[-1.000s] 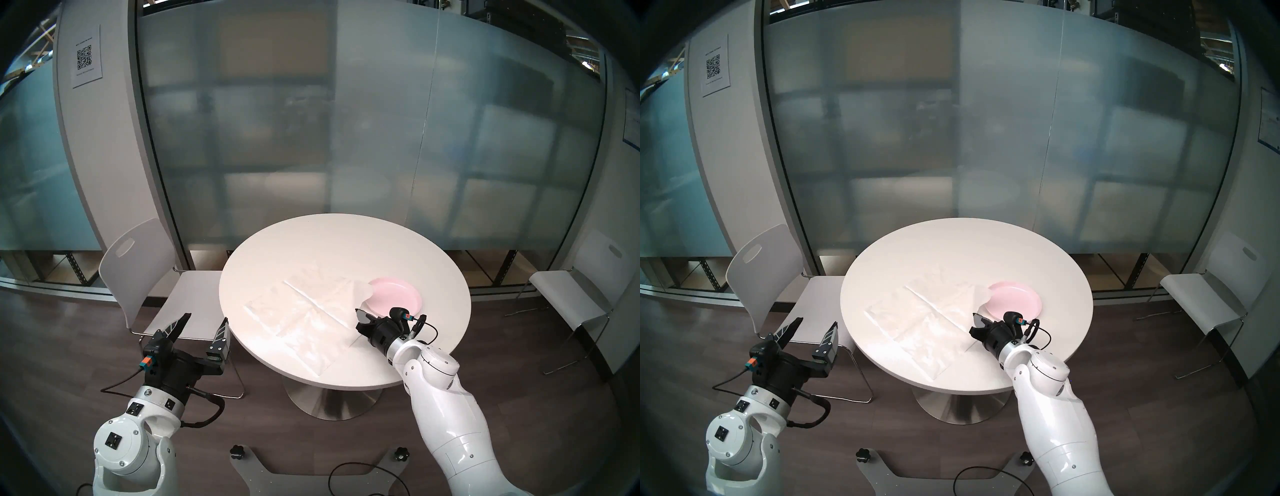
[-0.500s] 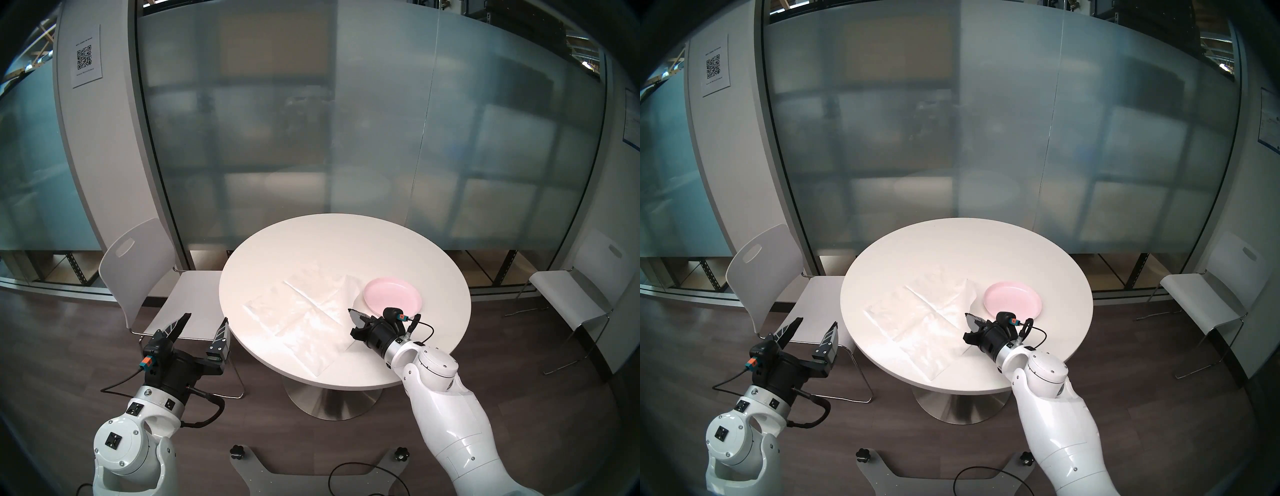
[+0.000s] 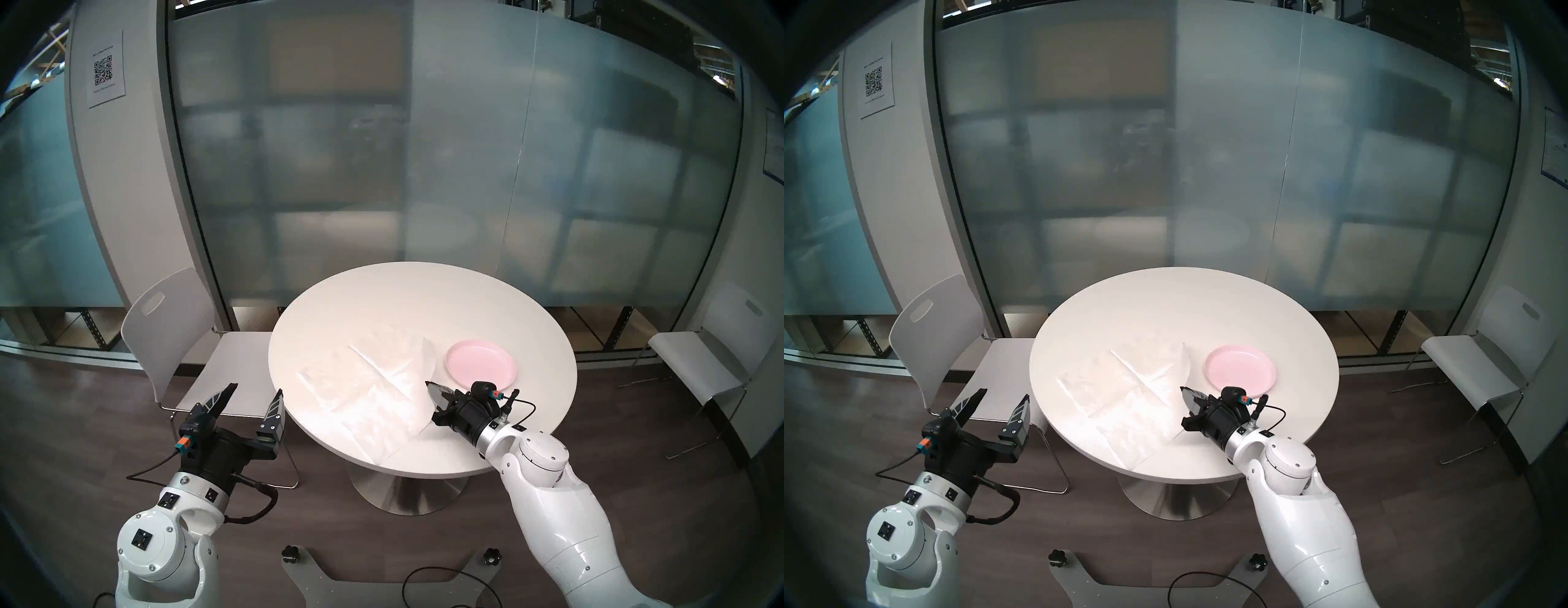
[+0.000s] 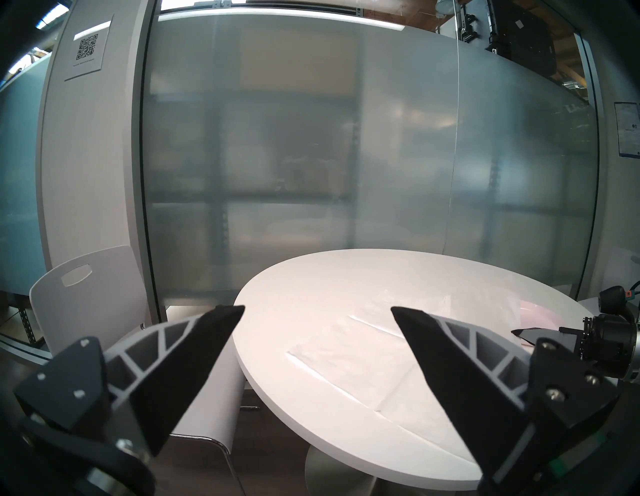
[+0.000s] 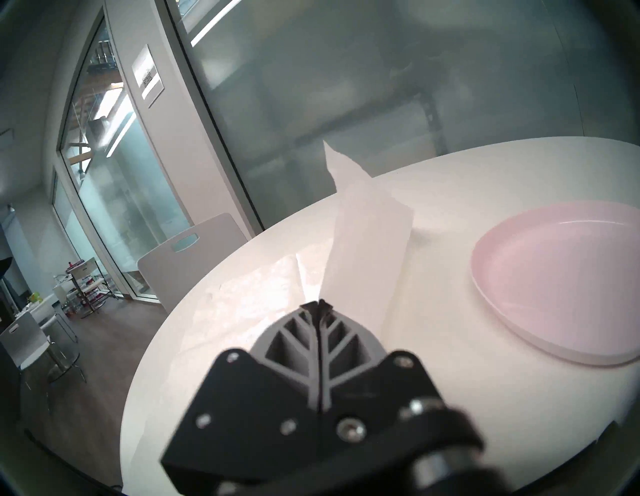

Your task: Fold the napkin in half twice and place it beside the plate

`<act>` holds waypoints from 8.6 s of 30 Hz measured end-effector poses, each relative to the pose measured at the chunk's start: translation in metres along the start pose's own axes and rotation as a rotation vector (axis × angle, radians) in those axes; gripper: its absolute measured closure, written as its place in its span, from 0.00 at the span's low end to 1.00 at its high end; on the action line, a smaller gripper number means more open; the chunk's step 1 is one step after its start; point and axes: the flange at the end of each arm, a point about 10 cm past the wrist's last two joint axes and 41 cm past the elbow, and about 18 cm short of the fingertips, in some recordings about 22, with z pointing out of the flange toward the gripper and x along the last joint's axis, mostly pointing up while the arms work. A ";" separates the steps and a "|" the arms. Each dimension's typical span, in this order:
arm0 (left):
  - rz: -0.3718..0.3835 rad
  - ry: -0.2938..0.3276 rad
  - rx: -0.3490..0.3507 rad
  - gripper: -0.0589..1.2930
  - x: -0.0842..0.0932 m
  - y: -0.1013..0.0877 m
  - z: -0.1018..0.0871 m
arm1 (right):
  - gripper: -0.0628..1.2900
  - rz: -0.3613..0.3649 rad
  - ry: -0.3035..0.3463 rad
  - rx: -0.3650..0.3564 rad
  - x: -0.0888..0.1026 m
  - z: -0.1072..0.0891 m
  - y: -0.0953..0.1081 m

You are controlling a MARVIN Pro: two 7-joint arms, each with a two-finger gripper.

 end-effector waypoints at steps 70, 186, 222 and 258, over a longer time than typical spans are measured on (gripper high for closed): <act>0.189 -0.482 -0.381 0.05 -0.106 0.079 0.101 | 0.97 -0.358 0.042 0.273 -0.009 -0.038 0.001; 0.251 -0.456 -0.526 0.05 -0.087 0.080 0.050 | 0.07 -0.508 -0.231 0.517 0.041 0.034 0.058; 0.238 -0.441 -0.446 0.05 -0.077 0.061 0.036 | 0.25 -0.608 -0.369 0.798 0.048 0.082 0.057; 0.225 -0.431 -0.471 0.05 -0.071 0.064 0.016 | 0.39 -0.653 -0.492 0.845 0.028 0.122 0.044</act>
